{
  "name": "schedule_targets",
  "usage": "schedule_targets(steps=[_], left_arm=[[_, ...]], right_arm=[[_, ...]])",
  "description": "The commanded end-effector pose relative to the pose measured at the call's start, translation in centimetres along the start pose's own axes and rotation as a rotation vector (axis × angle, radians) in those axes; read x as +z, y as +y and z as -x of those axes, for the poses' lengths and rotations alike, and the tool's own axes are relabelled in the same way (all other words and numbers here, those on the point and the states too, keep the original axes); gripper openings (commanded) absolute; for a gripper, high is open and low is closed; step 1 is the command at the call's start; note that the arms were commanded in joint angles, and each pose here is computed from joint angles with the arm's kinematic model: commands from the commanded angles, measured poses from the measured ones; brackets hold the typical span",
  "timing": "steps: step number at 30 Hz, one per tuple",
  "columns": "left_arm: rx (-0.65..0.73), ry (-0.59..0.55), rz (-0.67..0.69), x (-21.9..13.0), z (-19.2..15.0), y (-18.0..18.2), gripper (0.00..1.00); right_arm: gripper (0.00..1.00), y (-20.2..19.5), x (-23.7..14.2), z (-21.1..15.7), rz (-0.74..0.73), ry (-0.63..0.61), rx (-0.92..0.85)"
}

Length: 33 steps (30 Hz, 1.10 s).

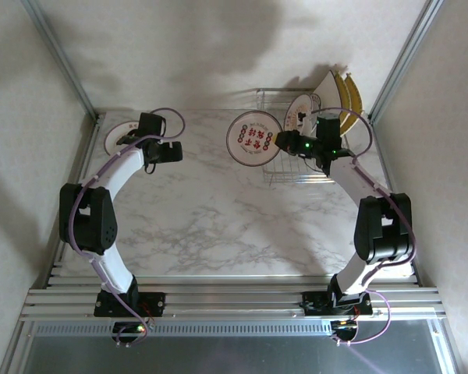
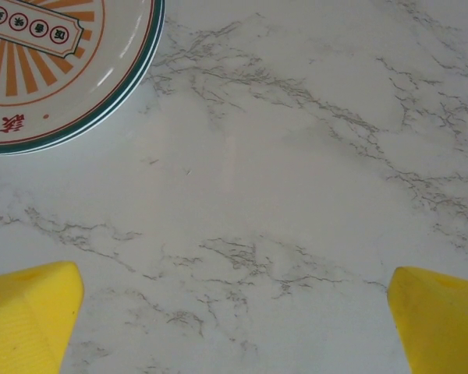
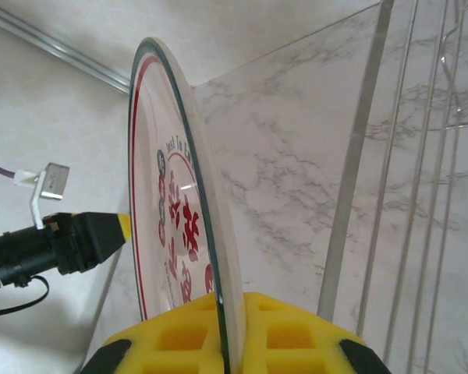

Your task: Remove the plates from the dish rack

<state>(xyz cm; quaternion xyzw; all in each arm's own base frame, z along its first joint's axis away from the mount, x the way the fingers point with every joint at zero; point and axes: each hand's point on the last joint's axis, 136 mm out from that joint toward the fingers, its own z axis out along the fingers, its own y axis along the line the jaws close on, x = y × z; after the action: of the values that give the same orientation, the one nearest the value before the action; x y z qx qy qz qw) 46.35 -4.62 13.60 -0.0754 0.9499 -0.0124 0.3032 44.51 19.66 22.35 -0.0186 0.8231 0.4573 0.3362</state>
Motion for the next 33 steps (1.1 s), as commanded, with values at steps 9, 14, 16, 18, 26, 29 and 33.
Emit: schedule_targets(steps=[9, 14, 16, 18, 26, 29, 33], left_arm=[[-0.044, -0.134, -0.746, -7.8, 3.4, -11.8, 1.0], [-0.075, -0.132, -0.949, -9.4, 2.7, -14.0, 0.99], [-0.093, -0.124, -0.992, -9.5, 2.4, -14.5, 0.98], [-0.105, -0.122, -1.009, -9.3, 2.3, -14.6, 0.96], [-0.147, -0.104, -1.051, -8.5, 2.5, -15.3, 0.62], [-0.153, -0.097, -1.058, -8.2, 2.6, -15.4, 0.44], [-0.158, -0.089, -1.061, -7.8, 2.7, -15.6, 0.11]], right_arm=[[0.0, 4.3, 2.6, 0.8, 0.162, 0.0, -0.065], [0.0, 5.9, 4.1, 1.0, 0.206, 0.011, -0.077], [0.0, 6.6, 4.7, 1.2, 0.224, 0.015, -0.081], [0.0, 7.7, 5.4, 1.1, 0.255, 0.028, -0.087], [0.0, 9.2, 7.2, -0.1, 0.294, 0.063, -0.088], [0.0, 9.2, 7.4, -0.2, 0.301, 0.065, -0.081], [0.0, 9.2, 7.5, -0.1, 0.299, 0.062, -0.079]])
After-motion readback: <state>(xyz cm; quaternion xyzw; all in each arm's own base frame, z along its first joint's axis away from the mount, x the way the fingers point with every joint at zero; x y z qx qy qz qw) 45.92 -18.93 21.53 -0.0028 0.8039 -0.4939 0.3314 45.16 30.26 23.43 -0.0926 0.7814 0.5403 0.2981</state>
